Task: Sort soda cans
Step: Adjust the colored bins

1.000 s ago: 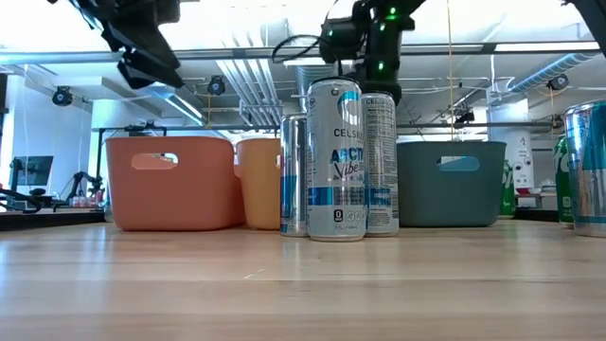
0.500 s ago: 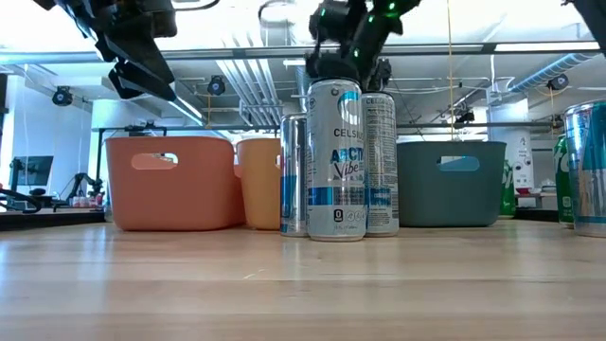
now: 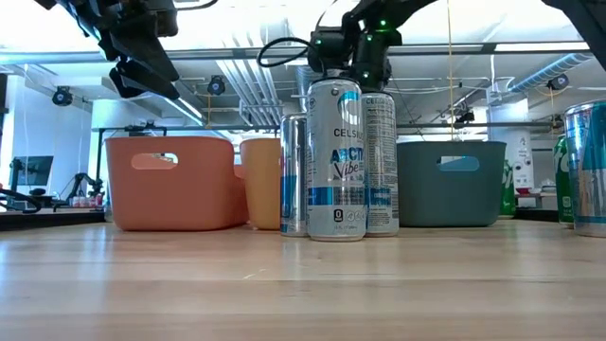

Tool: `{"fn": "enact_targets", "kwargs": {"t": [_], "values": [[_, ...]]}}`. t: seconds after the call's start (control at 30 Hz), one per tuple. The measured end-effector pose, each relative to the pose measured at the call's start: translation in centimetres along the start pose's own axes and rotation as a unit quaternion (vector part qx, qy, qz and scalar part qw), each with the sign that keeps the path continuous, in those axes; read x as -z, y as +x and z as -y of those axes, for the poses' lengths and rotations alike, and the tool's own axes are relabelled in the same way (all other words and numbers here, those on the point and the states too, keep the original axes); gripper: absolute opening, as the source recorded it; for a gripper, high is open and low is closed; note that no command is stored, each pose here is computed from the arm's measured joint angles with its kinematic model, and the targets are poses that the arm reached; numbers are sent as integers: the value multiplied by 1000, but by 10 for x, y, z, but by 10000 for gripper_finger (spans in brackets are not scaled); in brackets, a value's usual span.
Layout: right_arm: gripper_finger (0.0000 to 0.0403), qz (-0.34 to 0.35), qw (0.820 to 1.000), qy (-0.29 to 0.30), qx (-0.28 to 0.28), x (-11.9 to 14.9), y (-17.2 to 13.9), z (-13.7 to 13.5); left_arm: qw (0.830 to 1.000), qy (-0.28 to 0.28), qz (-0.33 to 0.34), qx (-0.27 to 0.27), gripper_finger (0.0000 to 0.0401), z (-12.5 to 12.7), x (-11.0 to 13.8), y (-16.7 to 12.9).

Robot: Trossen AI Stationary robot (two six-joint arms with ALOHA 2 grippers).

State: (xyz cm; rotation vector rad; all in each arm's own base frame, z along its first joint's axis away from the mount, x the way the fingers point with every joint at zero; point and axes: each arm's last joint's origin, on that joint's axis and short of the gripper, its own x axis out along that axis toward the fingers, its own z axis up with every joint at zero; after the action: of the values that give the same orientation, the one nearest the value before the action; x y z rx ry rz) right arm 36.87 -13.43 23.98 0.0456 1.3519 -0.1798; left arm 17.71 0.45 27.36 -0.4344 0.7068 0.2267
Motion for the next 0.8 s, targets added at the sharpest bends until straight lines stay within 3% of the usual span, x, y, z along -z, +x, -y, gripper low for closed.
{"fn": "enact_targets", "kwargs": {"t": [0.17, 0.4, 0.57, 0.8], "values": [[202, 6, 1000, 7, 1, 2, -8, 0, 1000, 29, -9, -1, 156, -1, 2, -1], [206, 66, 997, 30, 5, 16, -71, -18, 995, 94, -39, 1, 161, 0, 6, 3], [208, 14, 999, 40, -12, 45, -97, -46, 991, 121, -52, 6, 188, 2, 7, 9], [206, -20, 996, 85, -6, 70, -91, -77, 986, 149, -78, -7, 218, 1, 10, 16]]}}
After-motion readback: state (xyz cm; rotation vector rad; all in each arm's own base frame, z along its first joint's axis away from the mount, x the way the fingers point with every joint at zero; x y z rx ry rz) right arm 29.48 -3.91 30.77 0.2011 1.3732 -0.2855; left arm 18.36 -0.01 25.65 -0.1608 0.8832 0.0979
